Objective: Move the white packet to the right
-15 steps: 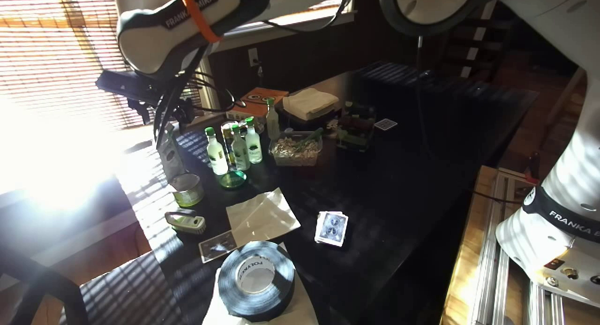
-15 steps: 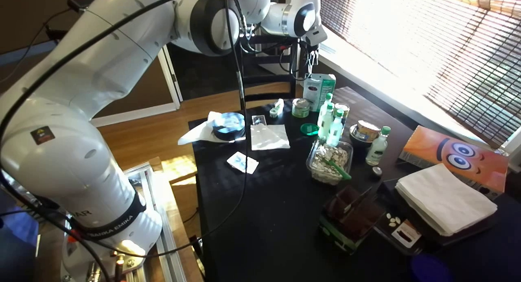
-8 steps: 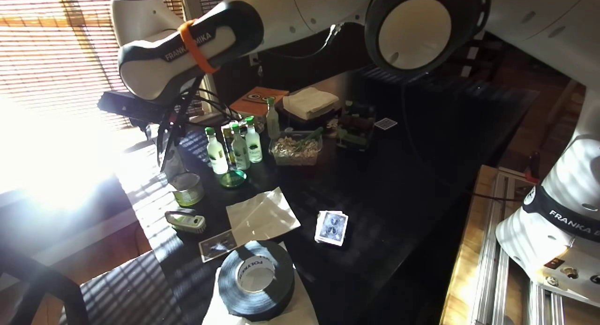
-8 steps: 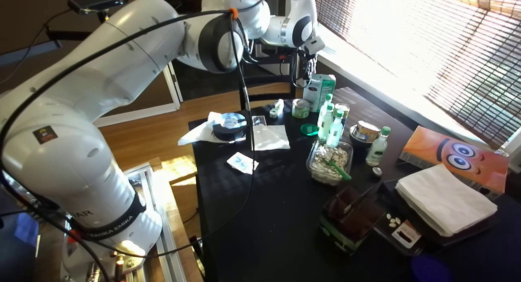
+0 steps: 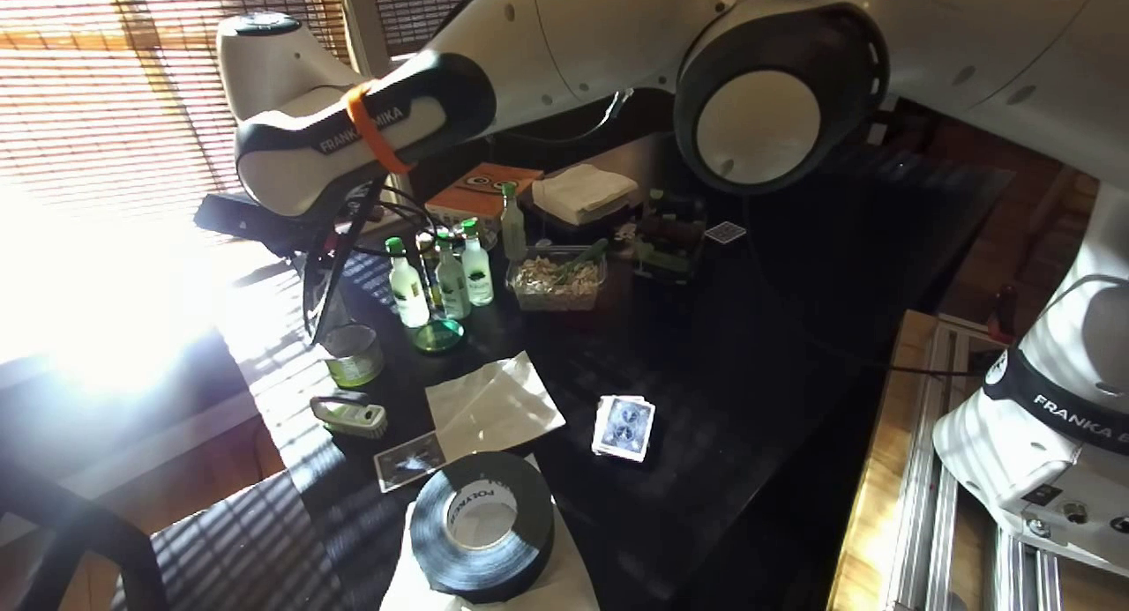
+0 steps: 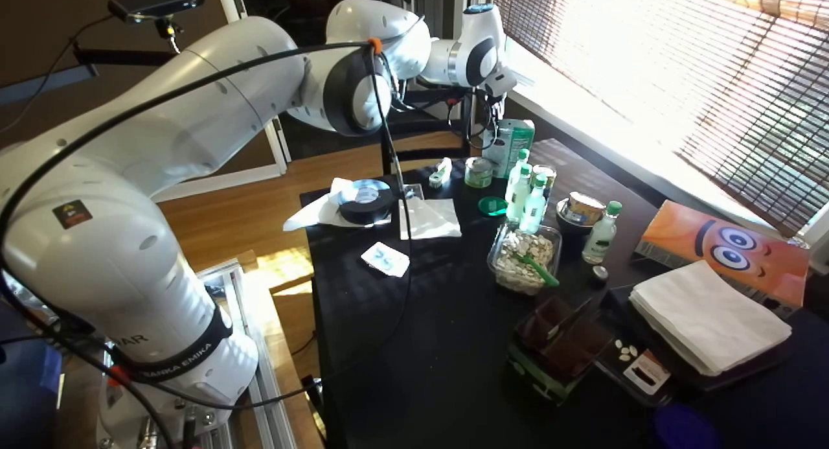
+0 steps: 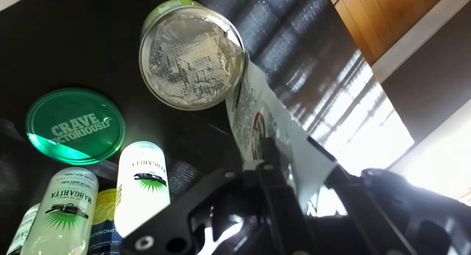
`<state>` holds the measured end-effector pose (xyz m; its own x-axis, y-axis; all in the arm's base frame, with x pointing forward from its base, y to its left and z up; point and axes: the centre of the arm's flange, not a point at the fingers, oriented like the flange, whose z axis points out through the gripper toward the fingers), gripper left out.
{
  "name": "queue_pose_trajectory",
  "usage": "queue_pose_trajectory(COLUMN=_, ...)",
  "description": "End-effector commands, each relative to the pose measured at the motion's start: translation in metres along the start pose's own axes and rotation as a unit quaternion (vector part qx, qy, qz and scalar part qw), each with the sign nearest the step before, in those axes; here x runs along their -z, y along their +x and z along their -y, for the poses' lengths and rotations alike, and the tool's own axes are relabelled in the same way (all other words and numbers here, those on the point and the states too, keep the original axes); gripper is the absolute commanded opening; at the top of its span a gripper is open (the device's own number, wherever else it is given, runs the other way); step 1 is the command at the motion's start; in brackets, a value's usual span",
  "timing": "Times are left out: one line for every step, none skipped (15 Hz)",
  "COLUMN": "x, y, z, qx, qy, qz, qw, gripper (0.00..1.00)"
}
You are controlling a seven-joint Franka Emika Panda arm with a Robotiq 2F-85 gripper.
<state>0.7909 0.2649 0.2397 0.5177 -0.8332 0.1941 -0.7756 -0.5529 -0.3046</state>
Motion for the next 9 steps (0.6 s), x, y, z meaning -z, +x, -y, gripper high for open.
queue_pose_trajectory(x=-0.002, y=0.006, z=0.031, qx=0.003, qy=0.011, qz=-0.017, qw=0.9998, gripper=0.0)
queue_pose_trajectory(x=0.004, y=0.007, z=0.031, qx=0.003, qy=0.012, qz=-0.02, qw=0.9997, gripper=0.0)
queue_pose_trajectory(x=0.014, y=0.009, z=0.031, qx=0.005, qy=0.016, qz=-0.023, qw=0.9996, gripper=0.0)
queue_pose_trajectory(x=0.026, y=0.011, z=0.03, qx=0.001, qy=0.024, qz=-0.027, qw=0.9993, gripper=0.01)
queue_pose_trajectory(x=0.042, y=0.016, z=0.029, qx=-0.007, qy=0.038, qz=-0.032, qw=0.9987, gripper=0.01)
queue_pose_trajectory(x=0.057, y=0.02, z=0.029, qx=-0.015, qy=0.05, qz=-0.038, qw=0.9979, gripper=0.01)
queue_pose_trajectory(x=0.076, y=0.025, z=0.028, qx=-0.028, qy=0.068, qz=-0.047, qw=0.9962, gripper=0.01)
queue_pose_trajectory(x=0.098, y=0.031, z=0.024, qx=-0.05, qy=0.089, qz=-0.059, qw=0.993, gripper=0.01)
queue_pose_trajectory(x=0.122, y=0.037, z=0.02, qx=-0.071, qy=0.108, qz=-0.07, qw=0.9891, gripper=0.01)
